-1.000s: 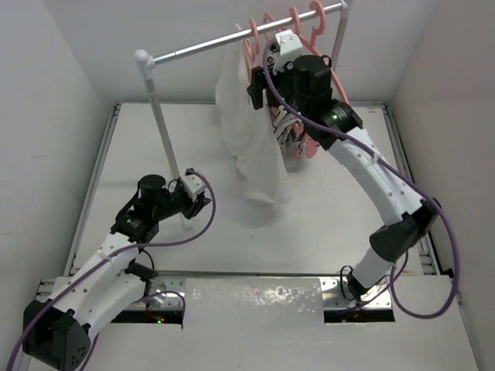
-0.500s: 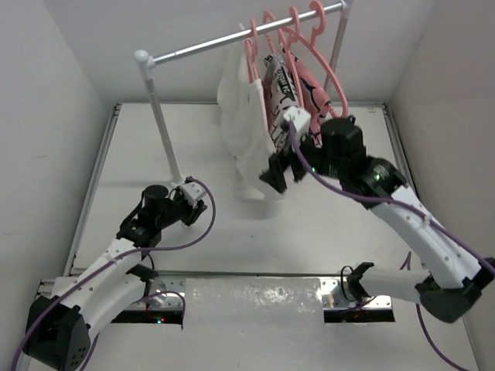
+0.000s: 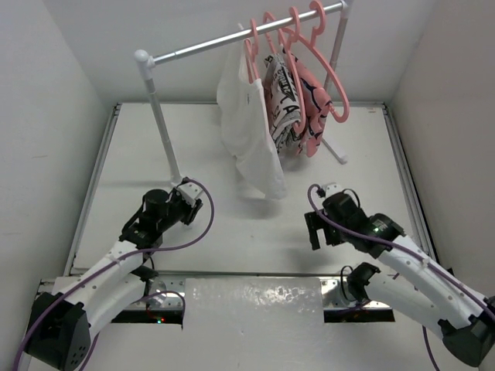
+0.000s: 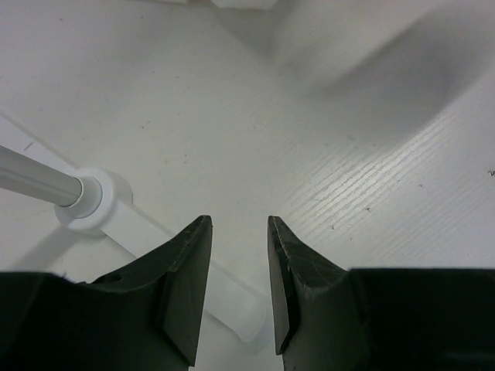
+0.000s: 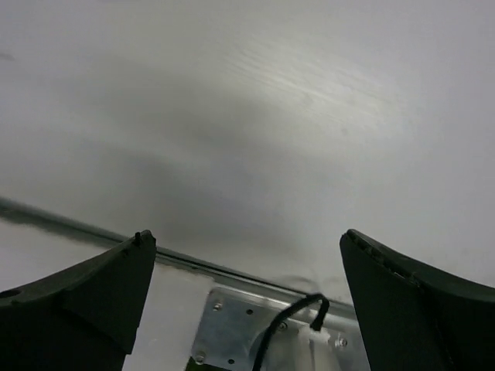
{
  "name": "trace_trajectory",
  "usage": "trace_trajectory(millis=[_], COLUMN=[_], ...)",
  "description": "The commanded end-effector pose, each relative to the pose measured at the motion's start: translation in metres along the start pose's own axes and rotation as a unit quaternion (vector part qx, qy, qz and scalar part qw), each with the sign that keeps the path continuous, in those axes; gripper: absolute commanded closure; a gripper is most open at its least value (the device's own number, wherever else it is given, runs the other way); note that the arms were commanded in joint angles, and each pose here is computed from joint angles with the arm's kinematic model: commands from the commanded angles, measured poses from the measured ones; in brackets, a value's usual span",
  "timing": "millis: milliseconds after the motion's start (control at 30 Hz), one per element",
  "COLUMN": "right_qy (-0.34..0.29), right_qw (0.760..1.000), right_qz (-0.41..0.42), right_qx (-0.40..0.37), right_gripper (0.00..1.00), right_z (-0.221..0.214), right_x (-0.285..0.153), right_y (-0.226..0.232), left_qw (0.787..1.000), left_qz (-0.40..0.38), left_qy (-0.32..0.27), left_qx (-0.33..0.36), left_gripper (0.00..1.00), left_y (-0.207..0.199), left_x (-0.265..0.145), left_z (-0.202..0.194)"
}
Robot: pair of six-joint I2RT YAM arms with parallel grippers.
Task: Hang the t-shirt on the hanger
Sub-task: Reset both arms
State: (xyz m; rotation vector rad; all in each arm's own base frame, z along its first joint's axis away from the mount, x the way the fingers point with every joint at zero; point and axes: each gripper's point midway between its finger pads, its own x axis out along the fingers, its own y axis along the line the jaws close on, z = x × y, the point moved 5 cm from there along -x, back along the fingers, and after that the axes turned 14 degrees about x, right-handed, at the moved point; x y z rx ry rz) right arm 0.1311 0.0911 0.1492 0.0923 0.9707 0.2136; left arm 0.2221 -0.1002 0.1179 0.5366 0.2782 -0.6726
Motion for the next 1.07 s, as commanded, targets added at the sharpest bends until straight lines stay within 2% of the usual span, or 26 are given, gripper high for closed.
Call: trace_trajectory(millis=[0, 100, 267, 333, 500, 667, 1033], right_qy=[0.009, -0.036, -0.136, -0.178, -0.203, -0.183, -0.199], right_qw=[0.983, 0.971, 0.957, 0.937, 0.887, 0.891, 0.886], right_qz=[-0.167, -0.207, -0.200, -0.215, -0.284, -0.300, -0.281], right_qx=[0.082, 0.116, 0.162, 0.209, 0.302, 0.288, 0.312], right_gripper=[0.01, 0.01, 0.01, 0.01, 0.01, 0.01, 0.01], right_z=[-0.035, -0.035, -0.017, -0.015, -0.027, -0.031, -0.037], right_x=[0.015, 0.022, 0.028, 0.028, 0.023, 0.024, 0.025], right_y=[-0.046, -0.059, -0.062, -0.068, -0.085, -0.086, -0.088], left_qw=[0.999, 0.999, 0.999, 0.999, 0.999, 0.999, 0.999], left_qz=[0.029, 0.031, 0.032, 0.034, 0.033, 0.032, 0.031], left_qy=[-0.026, -0.029, -0.033, -0.035, -0.038, -0.038, -0.038], left_qx=[-0.005, -0.009, -0.011, -0.012, -0.013, -0.015, -0.014], left_gripper=[0.68, 0.68, 0.68, 0.68, 0.67, 0.67, 0.67], left_y=[0.009, 0.009, 0.008, 0.009, 0.009, 0.007, 0.007], left_x=[0.002, 0.002, 0.001, 0.001, 0.000, 0.001, 0.001], left_z=[0.010, 0.008, 0.008, 0.009, 0.010, 0.008, 0.008])
